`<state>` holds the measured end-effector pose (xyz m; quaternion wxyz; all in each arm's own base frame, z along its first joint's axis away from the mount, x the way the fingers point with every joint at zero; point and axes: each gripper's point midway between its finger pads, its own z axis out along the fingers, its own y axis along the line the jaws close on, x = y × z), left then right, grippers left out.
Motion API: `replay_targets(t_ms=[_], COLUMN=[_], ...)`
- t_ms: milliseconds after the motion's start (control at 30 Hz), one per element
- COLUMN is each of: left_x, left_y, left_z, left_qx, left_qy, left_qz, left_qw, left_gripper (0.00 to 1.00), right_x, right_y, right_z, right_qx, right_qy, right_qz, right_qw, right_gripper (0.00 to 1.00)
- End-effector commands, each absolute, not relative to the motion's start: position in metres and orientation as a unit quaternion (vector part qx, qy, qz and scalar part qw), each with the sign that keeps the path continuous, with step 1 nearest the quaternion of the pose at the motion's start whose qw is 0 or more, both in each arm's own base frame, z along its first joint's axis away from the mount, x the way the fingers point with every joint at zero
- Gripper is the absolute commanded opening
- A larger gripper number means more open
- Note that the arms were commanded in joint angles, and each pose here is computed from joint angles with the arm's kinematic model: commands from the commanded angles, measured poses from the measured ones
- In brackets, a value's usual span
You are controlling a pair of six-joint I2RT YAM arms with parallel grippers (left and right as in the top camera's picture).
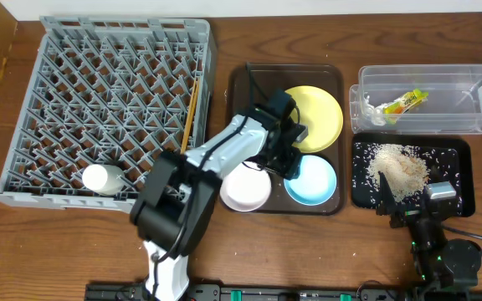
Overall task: Sort waste into correct bins and load items into the dishwasher
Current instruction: 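Grasp the rim of the light-blue bowl with the left gripper, then lift the blue bowl and stand it upright in the dish rack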
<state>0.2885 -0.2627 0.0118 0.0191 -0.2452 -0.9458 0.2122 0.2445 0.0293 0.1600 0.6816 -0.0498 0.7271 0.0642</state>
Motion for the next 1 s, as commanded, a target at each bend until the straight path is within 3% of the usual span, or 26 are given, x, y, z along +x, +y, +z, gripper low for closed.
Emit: replay_targets(t_ms=[0,167,300,433,667,833,967], left_x=[0.278,0.284,0.296,0.324,0.361,0.369,0.373], left_y=[-0.267,-0.271,-0.272,-0.245,-0.126,-0.031,0.027], left_z=[0.002,0.019,0.058,0.103,0.185,0.220,0.219], left_qx=[-0.244,-0.246,-0.250,-0.221,-0.127,-0.004,0.099], left_qy=[-0.939,-0.937,-0.938,-0.957,-0.954,-0.925,-0.914], left_qz=[0.238,0.245,0.241,0.160,-0.103,-0.250,-0.274], left_qw=[0.047,0.031,-0.006,-0.094,-0.253,-0.284,-0.282], left_gripper=[0.28,0.08,0.08,0.08,0.08,0.08,0.08], right_x=[0.244,0.244,0.244,0.244,0.244,0.244,0.244], right_y=[0.028,0.028,0.028,0.028,0.028,0.028,0.028], right_z=[0.160,0.160,0.160,0.160,0.160,0.160,0.160], right_qx=[-0.051,-0.051,-0.051,-0.051,-0.051,-0.051,-0.051], right_qy=[0.727,0.727,0.727,0.727,0.727,0.727,0.727], right_qz=[0.061,0.061,0.061,0.061,0.061,0.061,0.061], right_qw=[0.682,0.682,0.682,0.682,0.682,0.682,0.682], right_gripper=[0.99,0.99,0.99,0.99,0.99,0.99,0.99])
